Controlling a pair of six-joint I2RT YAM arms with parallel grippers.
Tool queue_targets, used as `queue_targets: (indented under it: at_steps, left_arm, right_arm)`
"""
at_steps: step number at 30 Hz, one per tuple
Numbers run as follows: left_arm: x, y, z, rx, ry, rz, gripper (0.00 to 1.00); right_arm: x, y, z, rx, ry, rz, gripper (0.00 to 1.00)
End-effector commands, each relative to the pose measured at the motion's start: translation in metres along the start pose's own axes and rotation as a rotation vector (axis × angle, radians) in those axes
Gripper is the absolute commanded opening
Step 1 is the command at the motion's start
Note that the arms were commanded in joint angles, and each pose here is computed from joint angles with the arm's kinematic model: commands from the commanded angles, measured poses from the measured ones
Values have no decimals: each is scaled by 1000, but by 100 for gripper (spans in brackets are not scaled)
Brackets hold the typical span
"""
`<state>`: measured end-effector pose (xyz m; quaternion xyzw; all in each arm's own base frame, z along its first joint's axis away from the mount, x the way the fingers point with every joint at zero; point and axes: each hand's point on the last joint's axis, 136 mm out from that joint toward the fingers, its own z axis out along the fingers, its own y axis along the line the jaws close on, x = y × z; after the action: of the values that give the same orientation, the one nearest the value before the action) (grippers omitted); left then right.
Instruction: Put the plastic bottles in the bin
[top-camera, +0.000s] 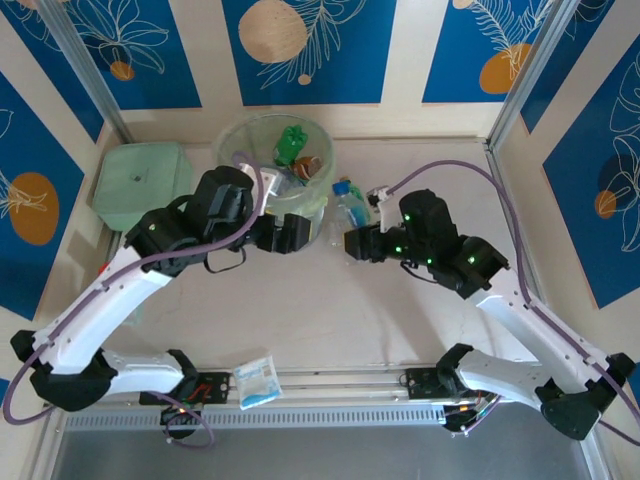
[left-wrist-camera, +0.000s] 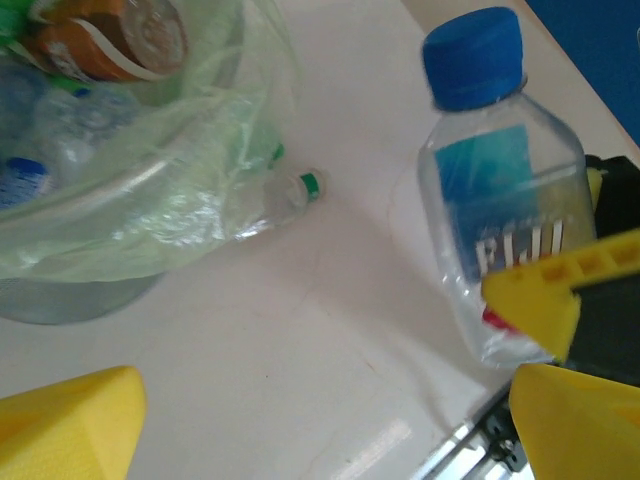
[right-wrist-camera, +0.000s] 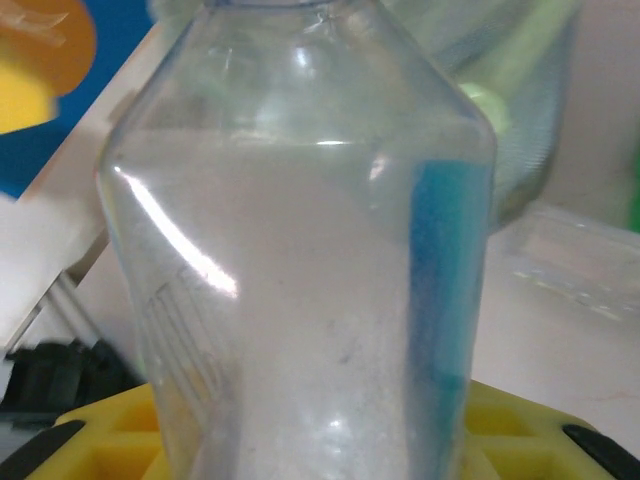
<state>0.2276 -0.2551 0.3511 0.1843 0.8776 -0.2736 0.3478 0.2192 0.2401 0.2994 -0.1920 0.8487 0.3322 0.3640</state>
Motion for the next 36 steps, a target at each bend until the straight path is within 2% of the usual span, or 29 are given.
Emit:
queue_targets:
  at_steps: [1, 4, 7, 14, 23, 32, 36]
  left_arm:
    - [-13, -15, -5, 89, -10, 11, 94]
    - [-18, -9, -5, 84, -27, -5, 100]
    - [-23, -3, -7, 75, -43, -30, 100]
    - [-26, -13, -6, 160, -39, -96, 84]
    - [-34, -19, -13, 224, -108, -172, 85]
    - [-25, -11, 0, 193, -58, -207, 74]
    - [-24, -12, 3, 200, -52, -220, 59]
  right_arm:
    - [-1, 29, -1, -74, 16, -84, 42]
    - [2, 43, 0, -101, 30, -128, 42]
    - [4, 54, 0, -122, 38, -165, 42]
    - [5, 69, 0, -166, 55, -201, 42]
    - [7, 75, 9, -178, 72, -200, 42]
    - [9, 90, 11, -208, 73, -228, 42]
    - [9, 90, 13, -199, 76, -234, 42]
